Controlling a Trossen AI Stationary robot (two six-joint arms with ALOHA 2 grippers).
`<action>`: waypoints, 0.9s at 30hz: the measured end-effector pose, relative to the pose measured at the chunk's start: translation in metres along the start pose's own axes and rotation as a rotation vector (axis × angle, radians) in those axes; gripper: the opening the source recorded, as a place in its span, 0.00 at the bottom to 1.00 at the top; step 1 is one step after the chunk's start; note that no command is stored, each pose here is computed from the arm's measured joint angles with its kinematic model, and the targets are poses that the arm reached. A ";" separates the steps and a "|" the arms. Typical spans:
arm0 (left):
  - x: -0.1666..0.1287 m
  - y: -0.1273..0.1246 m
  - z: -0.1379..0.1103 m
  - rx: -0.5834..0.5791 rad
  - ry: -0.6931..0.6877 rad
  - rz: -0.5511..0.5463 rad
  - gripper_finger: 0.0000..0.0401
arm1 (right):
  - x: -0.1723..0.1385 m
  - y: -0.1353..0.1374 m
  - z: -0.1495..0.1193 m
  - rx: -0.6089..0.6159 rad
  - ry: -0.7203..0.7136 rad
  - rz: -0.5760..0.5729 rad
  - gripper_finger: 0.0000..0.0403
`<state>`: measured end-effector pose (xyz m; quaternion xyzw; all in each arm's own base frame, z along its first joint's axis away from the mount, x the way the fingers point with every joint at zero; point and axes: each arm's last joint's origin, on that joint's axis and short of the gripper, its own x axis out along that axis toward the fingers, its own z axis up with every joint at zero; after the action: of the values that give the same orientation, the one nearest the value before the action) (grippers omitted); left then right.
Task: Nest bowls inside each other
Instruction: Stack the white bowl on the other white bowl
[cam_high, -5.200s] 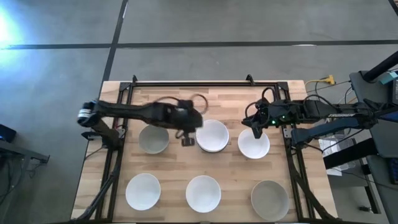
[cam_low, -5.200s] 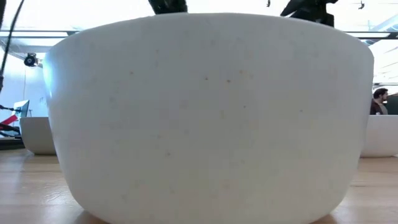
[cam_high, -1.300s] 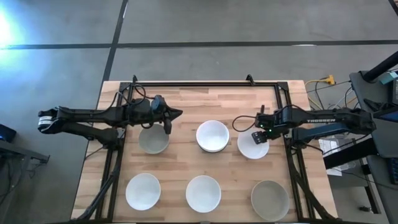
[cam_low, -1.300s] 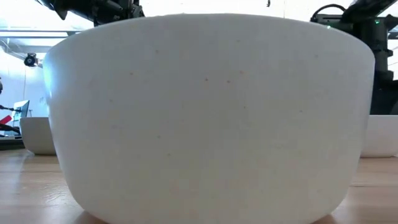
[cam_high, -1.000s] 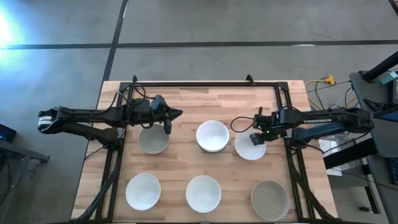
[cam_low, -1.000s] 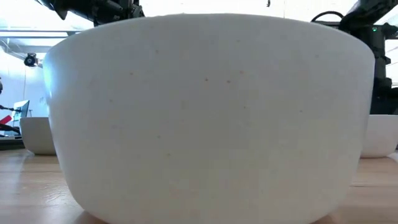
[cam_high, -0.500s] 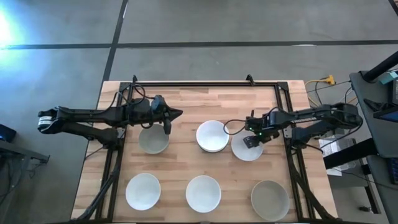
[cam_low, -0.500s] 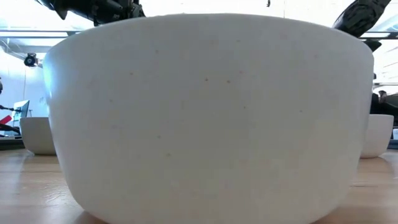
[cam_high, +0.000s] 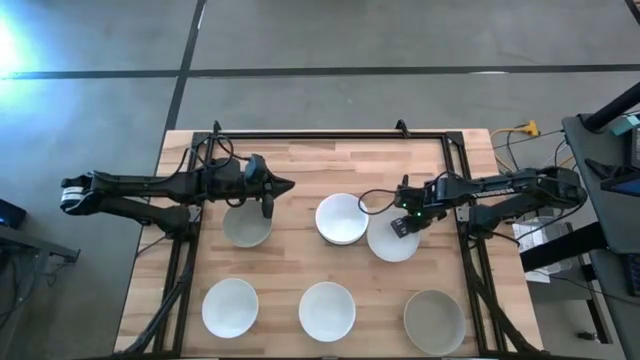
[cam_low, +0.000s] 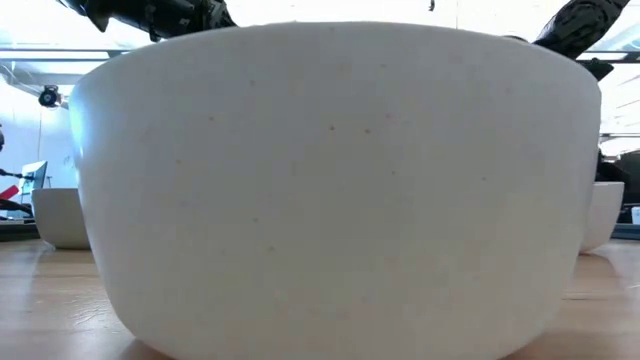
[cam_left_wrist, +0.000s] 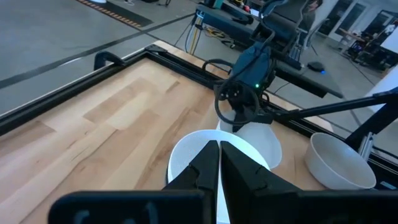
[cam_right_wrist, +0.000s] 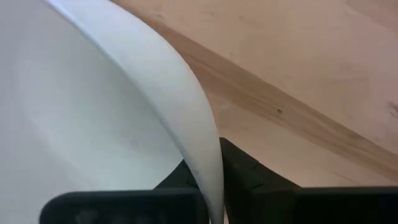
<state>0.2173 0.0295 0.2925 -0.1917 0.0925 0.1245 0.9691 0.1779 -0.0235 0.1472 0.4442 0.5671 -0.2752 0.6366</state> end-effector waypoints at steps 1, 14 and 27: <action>0.000 0.000 0.000 0.000 0.000 0.000 0.00 | -0.002 -0.001 -0.001 0.004 -0.006 0.003 0.04; 0.000 0.000 0.000 0.000 -0.001 0.001 0.00 | -0.052 -0.002 -0.011 0.044 -0.116 0.055 0.03; 0.000 0.000 0.000 0.000 -0.001 0.002 0.00 | -0.148 0.037 0.002 -0.056 -0.433 0.169 0.03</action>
<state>0.2173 0.0299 0.2925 -0.1913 0.0921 0.1258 0.9691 0.1797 -0.0311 0.2991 0.4029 0.3854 -0.2939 0.7764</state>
